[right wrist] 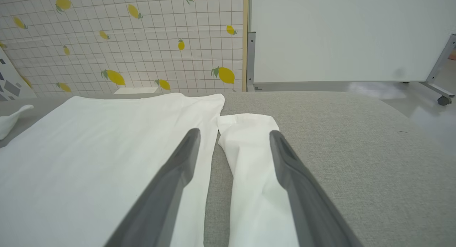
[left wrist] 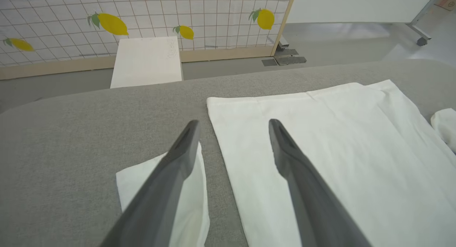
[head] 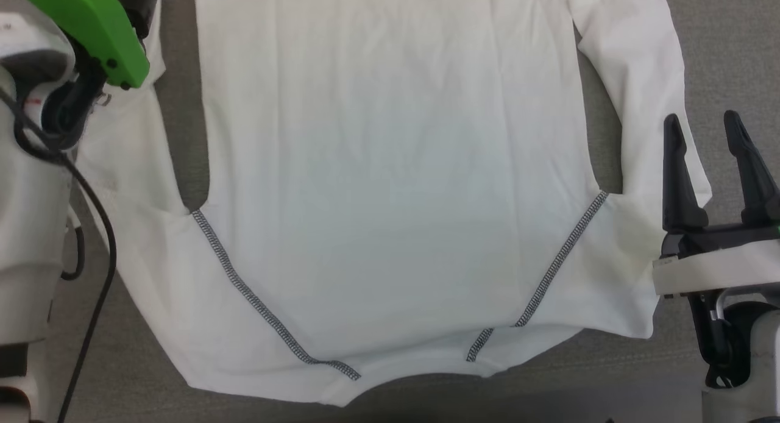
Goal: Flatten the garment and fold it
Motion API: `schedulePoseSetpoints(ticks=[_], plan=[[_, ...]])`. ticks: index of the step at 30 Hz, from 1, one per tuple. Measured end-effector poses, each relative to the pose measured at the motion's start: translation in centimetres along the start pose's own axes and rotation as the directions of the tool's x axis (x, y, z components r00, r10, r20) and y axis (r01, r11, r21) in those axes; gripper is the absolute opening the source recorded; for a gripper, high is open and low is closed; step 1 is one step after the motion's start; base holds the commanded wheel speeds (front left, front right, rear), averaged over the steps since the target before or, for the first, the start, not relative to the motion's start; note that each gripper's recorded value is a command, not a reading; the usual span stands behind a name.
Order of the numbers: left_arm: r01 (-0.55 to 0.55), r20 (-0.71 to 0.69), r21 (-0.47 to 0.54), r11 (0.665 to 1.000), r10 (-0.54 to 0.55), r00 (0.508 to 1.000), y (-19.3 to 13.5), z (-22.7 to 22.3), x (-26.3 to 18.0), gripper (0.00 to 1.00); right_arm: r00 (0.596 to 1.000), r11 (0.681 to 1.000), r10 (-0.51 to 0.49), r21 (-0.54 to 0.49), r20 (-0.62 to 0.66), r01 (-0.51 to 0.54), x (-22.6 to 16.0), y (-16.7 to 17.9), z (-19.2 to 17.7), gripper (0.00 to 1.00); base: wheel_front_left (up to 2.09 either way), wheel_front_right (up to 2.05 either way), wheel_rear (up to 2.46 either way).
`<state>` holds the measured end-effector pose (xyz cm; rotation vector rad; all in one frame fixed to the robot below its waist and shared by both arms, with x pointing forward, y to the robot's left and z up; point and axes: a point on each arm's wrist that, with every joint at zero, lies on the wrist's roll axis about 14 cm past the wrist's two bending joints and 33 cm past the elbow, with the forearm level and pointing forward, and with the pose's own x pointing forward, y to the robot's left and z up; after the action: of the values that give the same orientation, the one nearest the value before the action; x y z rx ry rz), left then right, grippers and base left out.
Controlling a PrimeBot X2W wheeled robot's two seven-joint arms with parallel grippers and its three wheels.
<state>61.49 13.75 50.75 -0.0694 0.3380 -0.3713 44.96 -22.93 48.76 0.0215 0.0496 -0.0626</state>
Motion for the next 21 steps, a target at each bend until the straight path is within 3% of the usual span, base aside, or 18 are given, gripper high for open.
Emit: schedulePoseSetpoints(ticks=[4, 7, 10, 15, 16, 18, 21], plan=[[-0.034, -0.196, -0.016, 0.999, 0.03, 0.98, 0.7, -4.4, 2.6, 1.0, 1.0, 1.0, -0.012, -0.004, 0.012, 0.012, 0.7, -0.5, -0.5, 1.0, 0.0, 0.0, 0.0], [-0.108, -0.34, 0.042, 0.993, 0.116, 0.933, 2.4, -7.6, 3.4, 1.0, 1.0, 1.0, -0.023, -0.01, 0.012, 0.023, 0.9, -1.0, -0.8, 1.0, 0.0, 0.0, 0.0], [-0.188, -0.416, 0.108, 0.976, 0.216, 0.883, 4.3, -9.5, 3.9, 1.0, 0.999, 0.999, -0.033, -0.019, 0.004, 0.033, 0.8, -1.4, -1.2, 1.0, 0.0, 0.0, 0.0], [-0.221, -0.478, 0.129, 0.967, 0.256, 0.84, 4.8, -11.5, 4.6, 1.0, 0.999, 0.999, -0.049, -0.023, -0.017, 0.048, 0.5, -2.0, -2.1, 1.0, 0.0, 0.0, 0.0], [-0.226, -0.48, 0.125, 0.966, 0.258, 0.838, 4.8, -11.5, 4.7, 0.84, 0.998, 0.998, -0.051, -0.025, -0.02, 0.051, 0.5, -2.1, -2.2, 1.0, 0.0, 0.0, 0.0], [-0.238, -0.474, 0.135, 0.962, 0.274, 0.837, 5.1, -11.5, 4.9, 0.0, 0.998, 0.998, -0.057, -0.027, -0.023, 0.056, 0.5, -2.3, -2.3, 1.0, 0.0, 0.0, 0.0], [-0.253, -0.453, 0.135, 0.958, 0.287, 0.844, 5.4, -11.0, 4.9, 0.0, 0.998, 0.998, -0.062, -0.023, -0.025, 0.061, 0.3, -2.4, -2.4, 1.0, 0.0, 0.0, 0.0]])
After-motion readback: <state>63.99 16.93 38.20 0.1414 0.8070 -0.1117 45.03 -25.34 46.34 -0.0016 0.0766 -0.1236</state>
